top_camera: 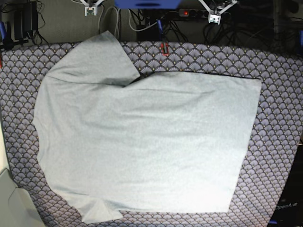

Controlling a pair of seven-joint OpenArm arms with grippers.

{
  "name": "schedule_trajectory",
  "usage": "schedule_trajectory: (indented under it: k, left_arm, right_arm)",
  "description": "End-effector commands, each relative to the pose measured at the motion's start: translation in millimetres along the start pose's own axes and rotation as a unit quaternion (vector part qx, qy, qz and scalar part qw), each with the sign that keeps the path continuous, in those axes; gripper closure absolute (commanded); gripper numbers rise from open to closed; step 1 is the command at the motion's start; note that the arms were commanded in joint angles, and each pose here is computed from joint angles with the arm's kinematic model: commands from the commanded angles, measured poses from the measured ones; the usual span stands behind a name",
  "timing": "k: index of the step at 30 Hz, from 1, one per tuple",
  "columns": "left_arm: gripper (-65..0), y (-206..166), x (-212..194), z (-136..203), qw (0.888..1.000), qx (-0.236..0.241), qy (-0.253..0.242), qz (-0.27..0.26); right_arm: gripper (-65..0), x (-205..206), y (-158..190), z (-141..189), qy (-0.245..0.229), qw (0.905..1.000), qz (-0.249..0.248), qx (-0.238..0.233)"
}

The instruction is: Fold the T-shirt properly

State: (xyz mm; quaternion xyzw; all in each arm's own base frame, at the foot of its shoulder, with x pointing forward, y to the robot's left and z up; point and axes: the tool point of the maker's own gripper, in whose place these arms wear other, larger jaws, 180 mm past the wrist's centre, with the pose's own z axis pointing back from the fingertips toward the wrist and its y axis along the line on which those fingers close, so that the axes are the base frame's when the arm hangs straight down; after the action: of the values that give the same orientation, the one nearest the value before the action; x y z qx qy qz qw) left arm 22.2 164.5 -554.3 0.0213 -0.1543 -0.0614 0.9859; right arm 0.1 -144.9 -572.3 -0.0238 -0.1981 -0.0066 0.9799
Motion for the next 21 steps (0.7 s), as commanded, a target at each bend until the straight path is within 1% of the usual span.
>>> schedule_trajectory:
  k: [1,2,6,9,11,12,14,15,17,19,21]
  left_arm:
    - [-0.4,-1.1,6.4,11.4,1.000,-0.004,-0.019,-0.005]
    - [-0.4,-3.7,14.5,21.3,0.999,-0.008,-0.035,-0.006]
    - [-0.4,-11.7,30.8,55.7,0.997,-0.017,-0.074,-0.008]
    - [-0.5,-1.6,55.2,84.1,0.993,-0.003,-0.117,0.002]
    - [-0.5,6.4,77.0,106.4,0.988,0.008,-0.152,0.006]
    - [-0.5,10.9,91.6,119.7,0.984,0.014,-0.175,0.006]
    - [-0.5,17.1,108.6,139.0,0.979,0.023,-0.204,0.005]
    - [-0.9,20.4,110.8,144.8,0.977,0.026,-0.209,0.010]
    - [-4.6,26.7,114.3,143.8,0.976,0.024,-0.215,0.029]
    - [-12.9,39.9,124.0,142.3,0.973,0.022,-0.222,0.068]
    - [-21.3,51.8,124.8,141.7,0.970,0.017,-0.217,0.111]
  right_arm:
    - [0.0,5.5,-6.5,11.0,-0.018,0.9998,0.005,-0.003]
    - [0.0,11.6,-8.2,20.7,-0.031,0.9995,0.008,-0.003]
    - [0.0,41.2,-15.6,62.9,-0.085,0.9961,0.024,-0.004]
    - [0.0,76.2,-18.4,95.9,-0.137,0.9899,0.036,-0.003]
    - [-0.2,99.9,-19.0,116.6,-0.166,0.9851,0.046,0.000]
    - [-2.1,115.4,-19.7,126.2,-0.178,0.9827,0.051,0.000]
    - [-6.5,138.5,-21.0,142.0,-0.192,0.9798,0.056,-0.002]
    - [-9.8,148.7,-22.5,148.6,-0.198,0.9786,0.056,-0.006]
    - [-15.6,155.5,-22.5,149.8,-0.204,0.9774,0.057,-0.006]
    - [-21.1,175.0,-24.3,146.0,-0.226,0.9720,0.063,-0.008]
    - [-24.8,186.3,-23.9,143.9,-0.240,0.9686,0.063,-0.008]
